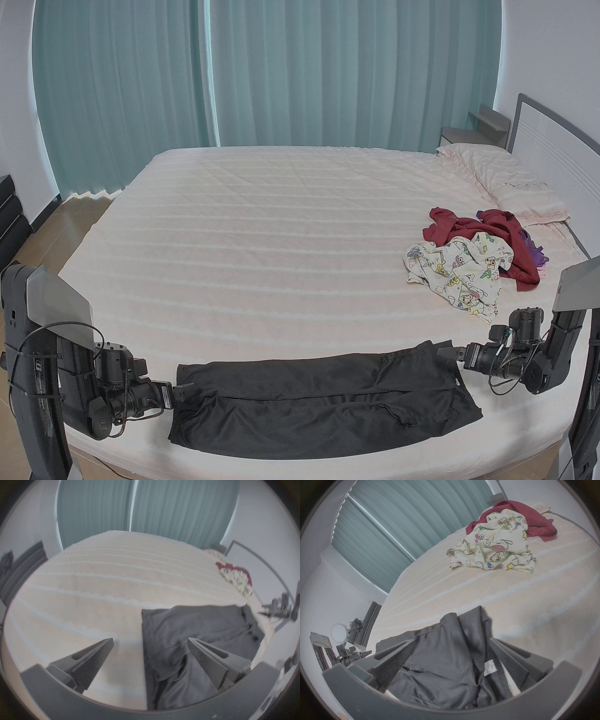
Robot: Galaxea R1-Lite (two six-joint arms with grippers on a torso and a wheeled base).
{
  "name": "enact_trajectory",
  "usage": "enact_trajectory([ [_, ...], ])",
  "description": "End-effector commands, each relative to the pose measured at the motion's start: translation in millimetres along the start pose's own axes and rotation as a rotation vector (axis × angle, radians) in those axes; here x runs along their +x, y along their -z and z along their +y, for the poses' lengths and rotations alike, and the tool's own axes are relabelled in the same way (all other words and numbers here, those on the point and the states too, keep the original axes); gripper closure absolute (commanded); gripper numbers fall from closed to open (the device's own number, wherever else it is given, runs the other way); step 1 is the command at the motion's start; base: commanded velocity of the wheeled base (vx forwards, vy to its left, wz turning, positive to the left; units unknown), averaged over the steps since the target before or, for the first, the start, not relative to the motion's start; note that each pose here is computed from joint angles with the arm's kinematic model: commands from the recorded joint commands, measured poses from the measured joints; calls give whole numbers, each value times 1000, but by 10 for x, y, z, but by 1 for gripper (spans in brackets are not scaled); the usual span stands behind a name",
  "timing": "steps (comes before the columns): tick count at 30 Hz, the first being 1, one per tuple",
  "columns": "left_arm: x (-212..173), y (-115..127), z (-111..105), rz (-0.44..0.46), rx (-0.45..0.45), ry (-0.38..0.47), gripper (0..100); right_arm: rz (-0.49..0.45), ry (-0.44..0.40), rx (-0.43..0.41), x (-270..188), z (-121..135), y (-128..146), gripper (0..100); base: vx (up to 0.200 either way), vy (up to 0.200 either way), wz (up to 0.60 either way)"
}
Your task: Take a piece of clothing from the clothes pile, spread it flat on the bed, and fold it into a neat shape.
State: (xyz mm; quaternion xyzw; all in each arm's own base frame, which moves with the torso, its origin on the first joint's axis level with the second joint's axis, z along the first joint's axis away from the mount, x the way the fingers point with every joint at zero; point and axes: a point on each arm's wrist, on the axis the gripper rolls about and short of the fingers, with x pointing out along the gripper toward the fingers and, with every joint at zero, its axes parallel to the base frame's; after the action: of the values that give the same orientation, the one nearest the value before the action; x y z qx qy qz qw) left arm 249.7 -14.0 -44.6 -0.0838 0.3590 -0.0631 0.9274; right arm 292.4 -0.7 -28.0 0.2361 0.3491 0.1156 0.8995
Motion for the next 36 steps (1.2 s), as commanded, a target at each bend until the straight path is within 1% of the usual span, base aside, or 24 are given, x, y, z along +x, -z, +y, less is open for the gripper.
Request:
enact_trajectory([
  [1,99,-162,-34,-56,-113,108,0,56,-25,-5,294,-27,131,0,0,0,0],
  [4,187,-220,-36,-70,-204,148,0,57,-26,-12,361,-55,141,0,0,0,0],
  [7,247,-239,-55,-69,-275,173,0,62,-33,-15,392,-59,151,0,0,0,0],
  [9,255,-247,-69,-69,-292,180,0,70,-41,-19,401,-36,169,0,0,0,0],
  [13,276,-214,-61,-56,-297,177,0,81,-44,-21,423,-29,197,0,0,0,0],
  [14,279,-210,-61,-54,-299,178,0,81,-44,-21,419,-27,197,100,0,0,0],
  [20,288,-202,-58,-51,-299,176,0,100,-30,-10,328,-36,252,100,0,0,0],
  [28,302,-182,-53,-45,-300,172,0,90,-26,-13,182,-45,334,100,0,0,0],
  [33,299,-179,-53,-43,-298,171,0,92,-6,-12,113,-105,358,100,0,0,0],
  [36,302,-175,-52,-42,-299,171,0,104,4,-26,79,-131,387,100,0,0,0],
])
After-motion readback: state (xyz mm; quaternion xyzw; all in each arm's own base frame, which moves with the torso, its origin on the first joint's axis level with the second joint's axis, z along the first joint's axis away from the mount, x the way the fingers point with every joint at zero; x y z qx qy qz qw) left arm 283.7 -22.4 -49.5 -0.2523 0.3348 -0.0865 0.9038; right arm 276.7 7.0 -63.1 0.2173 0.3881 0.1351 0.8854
